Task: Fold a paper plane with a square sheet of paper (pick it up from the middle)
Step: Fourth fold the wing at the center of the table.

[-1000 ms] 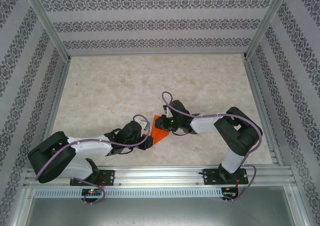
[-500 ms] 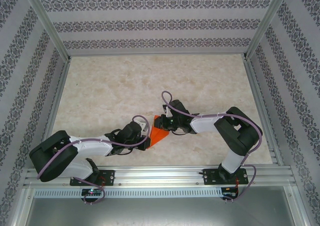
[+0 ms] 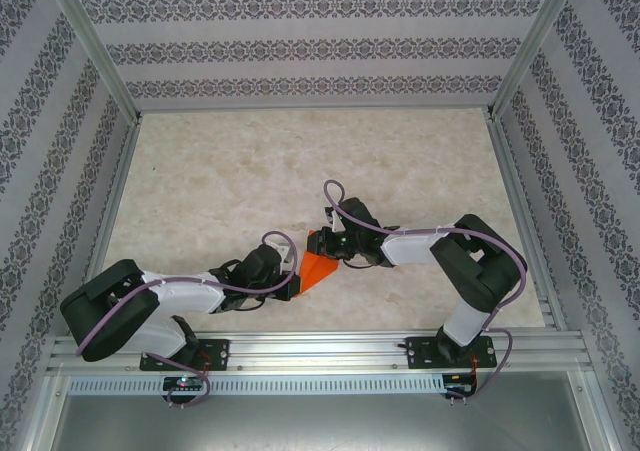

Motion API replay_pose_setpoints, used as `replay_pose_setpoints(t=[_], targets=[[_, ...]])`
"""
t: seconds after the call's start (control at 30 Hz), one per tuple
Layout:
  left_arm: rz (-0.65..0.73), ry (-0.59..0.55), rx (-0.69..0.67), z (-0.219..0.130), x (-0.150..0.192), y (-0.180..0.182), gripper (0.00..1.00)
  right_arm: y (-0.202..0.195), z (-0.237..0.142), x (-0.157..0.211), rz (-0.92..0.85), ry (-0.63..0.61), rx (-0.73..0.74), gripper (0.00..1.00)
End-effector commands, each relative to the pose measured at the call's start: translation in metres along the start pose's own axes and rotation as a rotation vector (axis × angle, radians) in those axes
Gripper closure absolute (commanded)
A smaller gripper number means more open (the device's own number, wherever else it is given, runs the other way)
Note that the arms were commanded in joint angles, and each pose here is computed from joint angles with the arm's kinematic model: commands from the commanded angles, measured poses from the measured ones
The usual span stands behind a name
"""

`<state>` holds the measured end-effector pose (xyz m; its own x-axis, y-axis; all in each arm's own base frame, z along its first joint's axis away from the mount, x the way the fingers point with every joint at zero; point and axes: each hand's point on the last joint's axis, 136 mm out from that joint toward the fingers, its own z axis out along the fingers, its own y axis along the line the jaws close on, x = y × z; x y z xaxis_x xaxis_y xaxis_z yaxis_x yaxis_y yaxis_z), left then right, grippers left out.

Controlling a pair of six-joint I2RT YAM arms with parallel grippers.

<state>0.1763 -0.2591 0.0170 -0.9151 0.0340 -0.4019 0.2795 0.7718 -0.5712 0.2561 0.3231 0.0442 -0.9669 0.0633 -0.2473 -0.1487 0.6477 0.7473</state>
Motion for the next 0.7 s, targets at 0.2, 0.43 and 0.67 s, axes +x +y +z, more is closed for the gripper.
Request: replay_pose_setpoints(t=[0.2, 0.43, 0.67], targets=[[-0.025, 0.068, -0.067, 0.002, 0.014, 0.019, 1.0, -0.021, 0.011, -0.007, 0.025, -0.018, 0.06, 0.81], [-0.034, 0.087, -0.08, 0.002, 0.02, 0.024, 1.0, -0.029, 0.015, -0.006, 0.037, -0.013, 0.07, 0.81], [-0.06, 0.095, -0.086, 0.003, 0.025, 0.029, 1.0, -0.012, 0.012, -0.01, 0.016, -0.022, 0.008, 0.81]])
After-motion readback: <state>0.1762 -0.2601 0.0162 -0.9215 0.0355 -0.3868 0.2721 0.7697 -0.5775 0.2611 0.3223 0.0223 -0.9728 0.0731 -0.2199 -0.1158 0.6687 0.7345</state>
